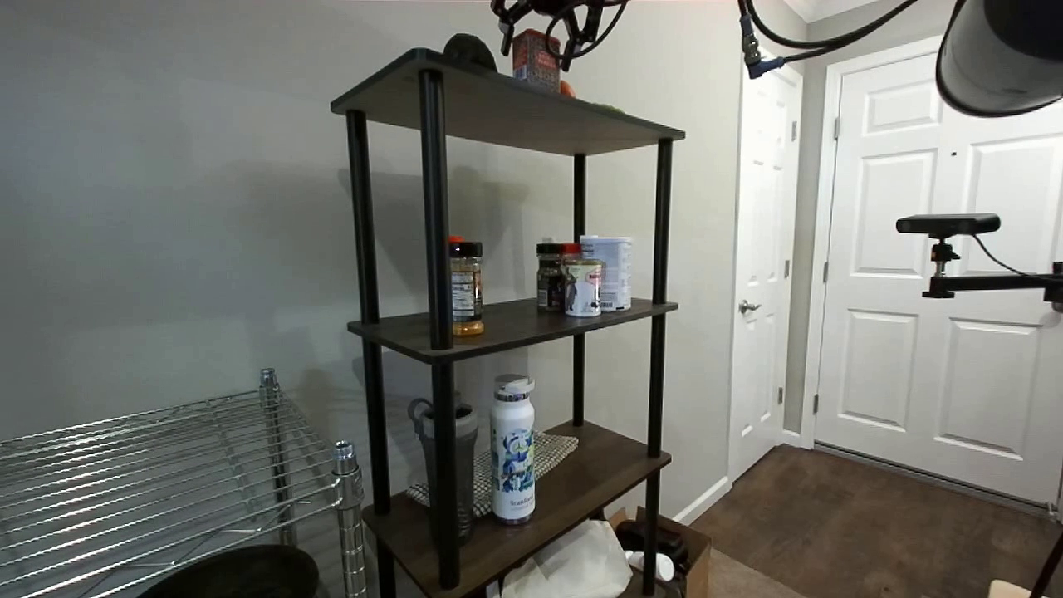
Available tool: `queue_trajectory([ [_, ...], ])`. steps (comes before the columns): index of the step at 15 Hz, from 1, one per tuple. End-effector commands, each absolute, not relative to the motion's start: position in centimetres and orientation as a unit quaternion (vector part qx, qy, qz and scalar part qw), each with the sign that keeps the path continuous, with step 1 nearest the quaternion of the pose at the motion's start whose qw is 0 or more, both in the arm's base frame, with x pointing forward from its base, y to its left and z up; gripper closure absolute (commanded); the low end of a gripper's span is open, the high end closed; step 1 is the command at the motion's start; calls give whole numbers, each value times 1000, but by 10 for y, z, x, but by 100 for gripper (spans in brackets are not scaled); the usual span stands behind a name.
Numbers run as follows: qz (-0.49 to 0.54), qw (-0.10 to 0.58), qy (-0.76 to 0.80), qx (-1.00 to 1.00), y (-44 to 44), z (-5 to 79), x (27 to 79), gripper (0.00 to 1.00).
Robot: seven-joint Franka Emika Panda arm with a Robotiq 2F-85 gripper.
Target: Shift the container with the lid to the bottom shelf
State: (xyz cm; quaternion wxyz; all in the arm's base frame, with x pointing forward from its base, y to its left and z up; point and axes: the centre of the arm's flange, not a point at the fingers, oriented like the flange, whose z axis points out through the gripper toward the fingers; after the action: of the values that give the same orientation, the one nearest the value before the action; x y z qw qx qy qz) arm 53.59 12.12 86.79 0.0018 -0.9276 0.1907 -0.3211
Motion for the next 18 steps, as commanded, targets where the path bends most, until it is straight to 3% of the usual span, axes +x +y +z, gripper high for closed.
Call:
queue_trajectory([
  [1,-321,11,202,-925,124,873,543,0],
  [2,-323,12,201,-925,124,873,543,25],
  [3,-323,12,200,-925,125,873,543,27],
  [6,-325,13,202,-924,123,874,541,47],
  [18,-341,10,201,-918,113,876,498,48],
])
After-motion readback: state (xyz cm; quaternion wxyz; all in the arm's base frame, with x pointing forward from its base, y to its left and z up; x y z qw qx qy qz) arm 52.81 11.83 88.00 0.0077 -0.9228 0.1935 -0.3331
